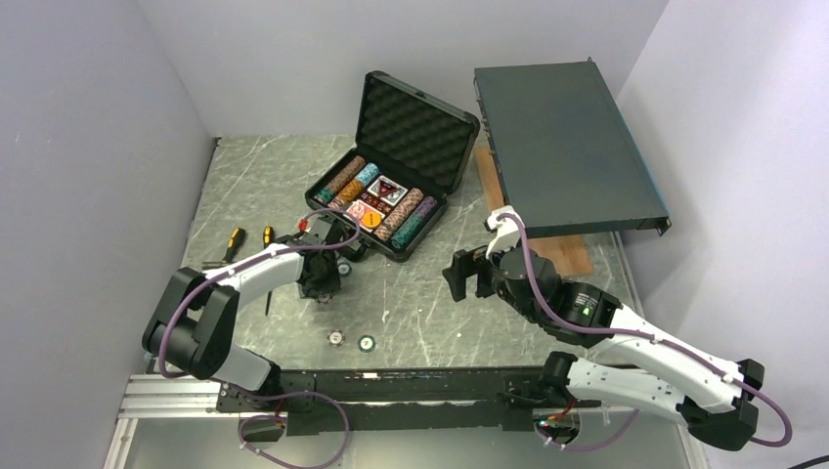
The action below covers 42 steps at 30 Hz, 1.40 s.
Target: Pack up texas hold em set
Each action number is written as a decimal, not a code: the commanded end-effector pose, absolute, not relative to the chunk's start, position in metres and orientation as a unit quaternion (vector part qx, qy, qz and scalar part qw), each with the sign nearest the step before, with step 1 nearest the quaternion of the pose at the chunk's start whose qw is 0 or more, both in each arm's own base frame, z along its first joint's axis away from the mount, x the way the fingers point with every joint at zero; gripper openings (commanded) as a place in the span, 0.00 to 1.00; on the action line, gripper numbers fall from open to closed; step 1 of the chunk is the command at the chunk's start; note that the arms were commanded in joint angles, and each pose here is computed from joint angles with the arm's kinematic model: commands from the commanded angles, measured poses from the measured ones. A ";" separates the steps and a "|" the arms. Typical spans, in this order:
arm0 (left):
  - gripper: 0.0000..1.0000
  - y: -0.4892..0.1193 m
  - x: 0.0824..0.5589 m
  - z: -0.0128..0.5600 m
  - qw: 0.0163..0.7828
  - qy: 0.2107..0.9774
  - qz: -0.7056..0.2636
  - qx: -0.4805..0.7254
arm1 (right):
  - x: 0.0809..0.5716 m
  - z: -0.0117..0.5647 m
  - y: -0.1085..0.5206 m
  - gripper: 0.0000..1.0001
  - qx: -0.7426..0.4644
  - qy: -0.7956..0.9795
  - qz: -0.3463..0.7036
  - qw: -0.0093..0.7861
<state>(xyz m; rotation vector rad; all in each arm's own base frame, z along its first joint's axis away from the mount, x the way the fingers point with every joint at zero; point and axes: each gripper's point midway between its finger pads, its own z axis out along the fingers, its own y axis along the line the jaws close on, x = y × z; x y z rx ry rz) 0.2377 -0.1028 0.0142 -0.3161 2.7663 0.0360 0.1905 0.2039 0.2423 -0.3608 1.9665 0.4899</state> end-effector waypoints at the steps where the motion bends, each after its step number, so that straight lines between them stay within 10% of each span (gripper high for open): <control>1: 0.50 -0.104 0.221 0.000 0.144 0.983 0.017 -0.116 | 0.191 0.255 0.210 1.00 -0.147 0.804 0.228 0.530; 29: 0.23 -0.150 0.243 0.058 0.222 0.965 -0.108 -0.089 | 0.190 0.217 0.274 1.00 -0.199 0.820 0.273 0.462; 42: 0.24 -0.193 0.258 0.127 0.239 0.896 -0.339 -0.161 | 0.215 0.199 0.343 0.76 -0.156 0.799 0.335 0.474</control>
